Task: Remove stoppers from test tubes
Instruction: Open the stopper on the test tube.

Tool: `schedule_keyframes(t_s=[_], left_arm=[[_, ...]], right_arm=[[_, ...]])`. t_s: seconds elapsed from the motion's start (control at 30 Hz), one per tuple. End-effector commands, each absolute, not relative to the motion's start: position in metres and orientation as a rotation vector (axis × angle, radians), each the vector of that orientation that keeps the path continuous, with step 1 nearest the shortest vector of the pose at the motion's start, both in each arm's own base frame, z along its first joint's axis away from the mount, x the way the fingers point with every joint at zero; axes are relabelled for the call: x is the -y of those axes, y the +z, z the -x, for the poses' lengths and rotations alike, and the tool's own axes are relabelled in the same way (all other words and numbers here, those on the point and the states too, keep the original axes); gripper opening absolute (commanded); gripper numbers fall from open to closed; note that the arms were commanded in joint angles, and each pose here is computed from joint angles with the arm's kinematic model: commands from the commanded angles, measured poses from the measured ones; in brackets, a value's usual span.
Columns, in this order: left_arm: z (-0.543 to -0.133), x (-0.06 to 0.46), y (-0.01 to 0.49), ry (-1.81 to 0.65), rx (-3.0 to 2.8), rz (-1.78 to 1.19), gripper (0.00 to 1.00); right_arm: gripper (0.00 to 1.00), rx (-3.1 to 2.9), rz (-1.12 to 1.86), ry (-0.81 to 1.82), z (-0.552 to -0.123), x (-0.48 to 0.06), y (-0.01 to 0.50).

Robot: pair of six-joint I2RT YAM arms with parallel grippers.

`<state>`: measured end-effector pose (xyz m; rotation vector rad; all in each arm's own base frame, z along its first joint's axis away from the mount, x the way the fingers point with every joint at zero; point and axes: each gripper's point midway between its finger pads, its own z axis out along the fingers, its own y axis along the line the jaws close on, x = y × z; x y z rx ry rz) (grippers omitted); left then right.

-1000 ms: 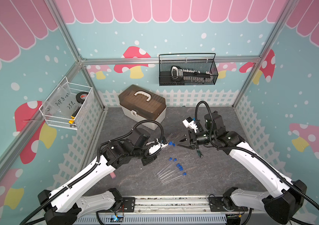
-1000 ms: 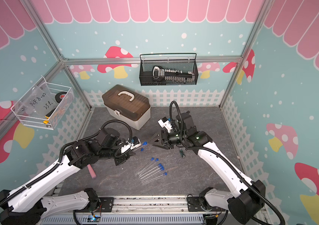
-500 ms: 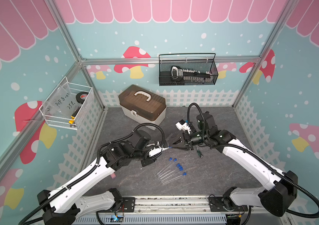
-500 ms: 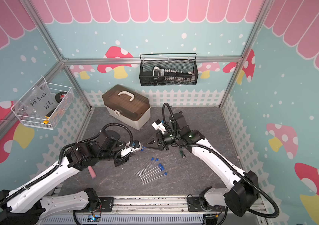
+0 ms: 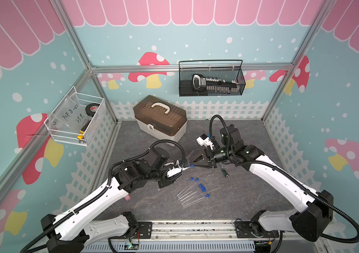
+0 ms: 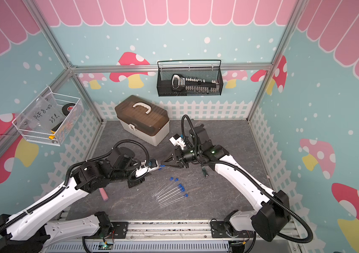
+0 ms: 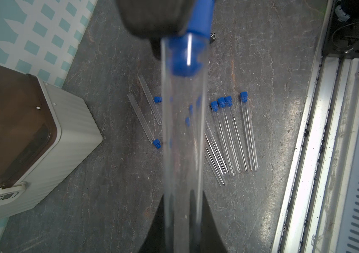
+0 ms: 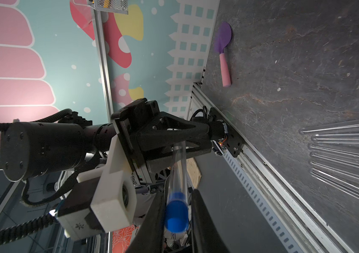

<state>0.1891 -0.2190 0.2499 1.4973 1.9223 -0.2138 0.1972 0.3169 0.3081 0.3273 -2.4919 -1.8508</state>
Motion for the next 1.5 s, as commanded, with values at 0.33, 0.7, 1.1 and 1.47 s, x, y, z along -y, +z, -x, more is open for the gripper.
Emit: schedule_keyframes(t_s=[0.33,0.7,1.1,1.47], left_arm=[[-0.187,0.215,0.243,-0.178,-1.916,-1.535,0.00],[-0.190,0.213,0.239,-0.149,-1.927,-1.545,0.00],[-0.190,0.212,0.236,-0.140,-1.934,-1.551,0.00],[-0.191,0.211,0.233,-0.125,-1.939,-1.556,0.00]], right_arm=[[0.16,2.473,-0.375,-1.866,-0.196,-0.322,0.313],[0.21,2.456,-0.386,-1.866,-0.193,-0.321,0.313],[0.20,2.453,-0.376,-1.856,-0.192,-0.321,0.309],[0.25,2.441,-0.375,-1.852,-0.190,-0.320,0.307]])
